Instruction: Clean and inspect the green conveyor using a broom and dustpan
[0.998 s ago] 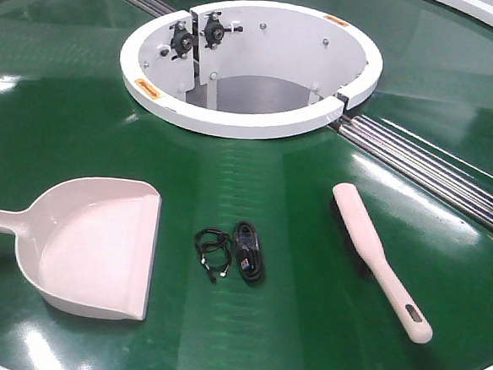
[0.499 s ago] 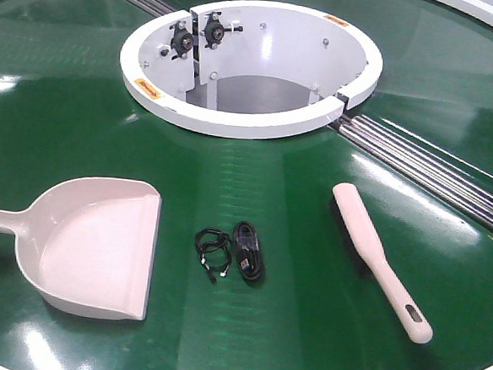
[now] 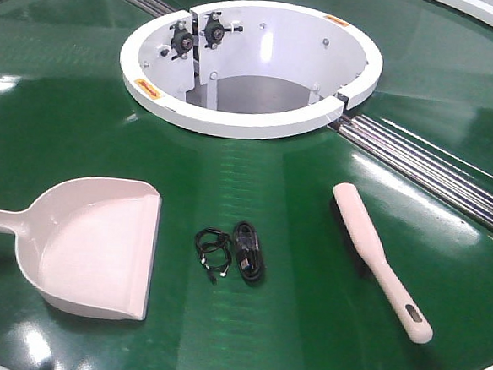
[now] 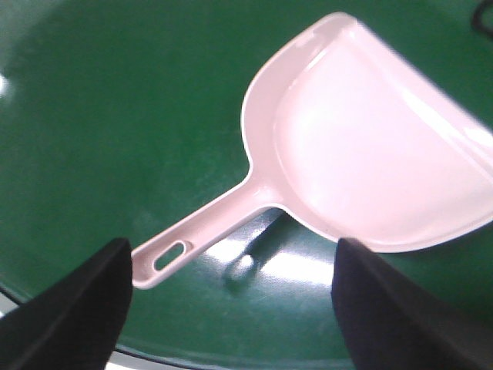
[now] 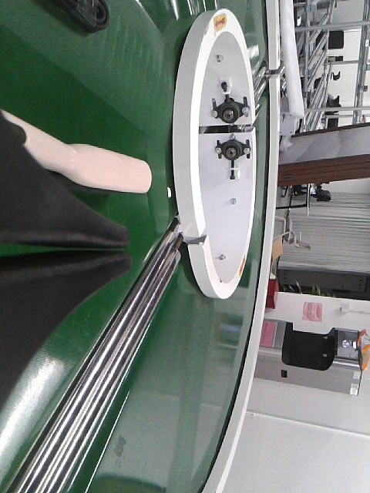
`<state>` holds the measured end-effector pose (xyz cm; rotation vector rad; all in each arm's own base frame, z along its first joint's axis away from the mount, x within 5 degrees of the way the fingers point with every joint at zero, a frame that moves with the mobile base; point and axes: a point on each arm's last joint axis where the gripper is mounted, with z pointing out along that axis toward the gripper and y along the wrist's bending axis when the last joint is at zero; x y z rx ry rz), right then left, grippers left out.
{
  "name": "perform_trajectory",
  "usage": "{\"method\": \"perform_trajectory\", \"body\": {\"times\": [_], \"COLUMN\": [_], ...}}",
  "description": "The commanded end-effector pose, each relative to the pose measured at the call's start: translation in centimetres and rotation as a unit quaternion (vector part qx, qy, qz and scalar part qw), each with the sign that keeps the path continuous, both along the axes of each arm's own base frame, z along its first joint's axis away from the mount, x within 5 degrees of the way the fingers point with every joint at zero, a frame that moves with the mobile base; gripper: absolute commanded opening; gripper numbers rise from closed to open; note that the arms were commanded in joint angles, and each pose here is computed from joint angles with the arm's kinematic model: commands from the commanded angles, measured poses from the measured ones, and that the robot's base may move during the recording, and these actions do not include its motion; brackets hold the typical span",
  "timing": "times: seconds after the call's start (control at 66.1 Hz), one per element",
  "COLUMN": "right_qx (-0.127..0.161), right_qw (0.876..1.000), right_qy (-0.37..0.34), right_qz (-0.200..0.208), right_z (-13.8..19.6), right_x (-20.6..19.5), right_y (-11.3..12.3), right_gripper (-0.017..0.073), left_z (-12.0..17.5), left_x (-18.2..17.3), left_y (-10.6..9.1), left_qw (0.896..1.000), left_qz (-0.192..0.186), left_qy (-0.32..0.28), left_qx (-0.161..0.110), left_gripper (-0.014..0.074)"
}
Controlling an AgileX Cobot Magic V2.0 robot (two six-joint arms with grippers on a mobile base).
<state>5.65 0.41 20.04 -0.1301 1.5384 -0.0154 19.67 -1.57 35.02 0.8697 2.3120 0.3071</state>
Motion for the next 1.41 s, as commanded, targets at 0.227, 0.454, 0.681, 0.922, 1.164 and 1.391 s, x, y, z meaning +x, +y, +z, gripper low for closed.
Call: {"method": "perform_trajectory", "body": {"times": [0.227, 0.454, 0.681, 0.922, 1.164, 1.391], "right_qx": [-0.003, -0.003, -0.003, -0.003, -0.003, -0.003], "right_qw": [0.999, 0.999, 0.999, 0.999, 0.999, 0.999], "right_qy": [-0.039, -0.039, -0.039, -0.039, -0.038, -0.038], "right_qz": [-0.001, -0.001, -0.001, -0.001, -0.001, -0.001], "right_z": [0.6, 0.6, 0.6, 0.6, 0.6, 0.6], "right_x": [-0.1, -0.1, -0.1, -0.1, -0.1, -0.1], "right_y": [0.0, 0.0, 0.0, 0.0, 0.0, 0.0], "right_gripper": [-0.0008, -0.0008, -0.0008, -0.0008, -0.0008, -0.0008], "left_z": [-3.4, -5.6, -7.8, -6.4, -8.5, -10.0], "left_x": [5.8, 8.2, 10.2, 13.3, 13.9, 14.5], "left_y": [-0.3, 0.8, 0.5, -0.2, -0.6, -0.2], "left_qw": [0.946, 0.918, 0.901, 0.914, 0.891, 0.882], "left_qz": [-0.212, -0.223, -0.257, -0.255, -0.303, -0.310], "left_qy": [0.176, 0.210, 0.231, 0.192, 0.242, 0.267], "left_qx": [0.168, 0.253, 0.261, 0.252, 0.235, 0.236], "left_gripper": [0.0500, 0.0500, 0.0500, 0.0500, 0.0500, 0.0500]}}
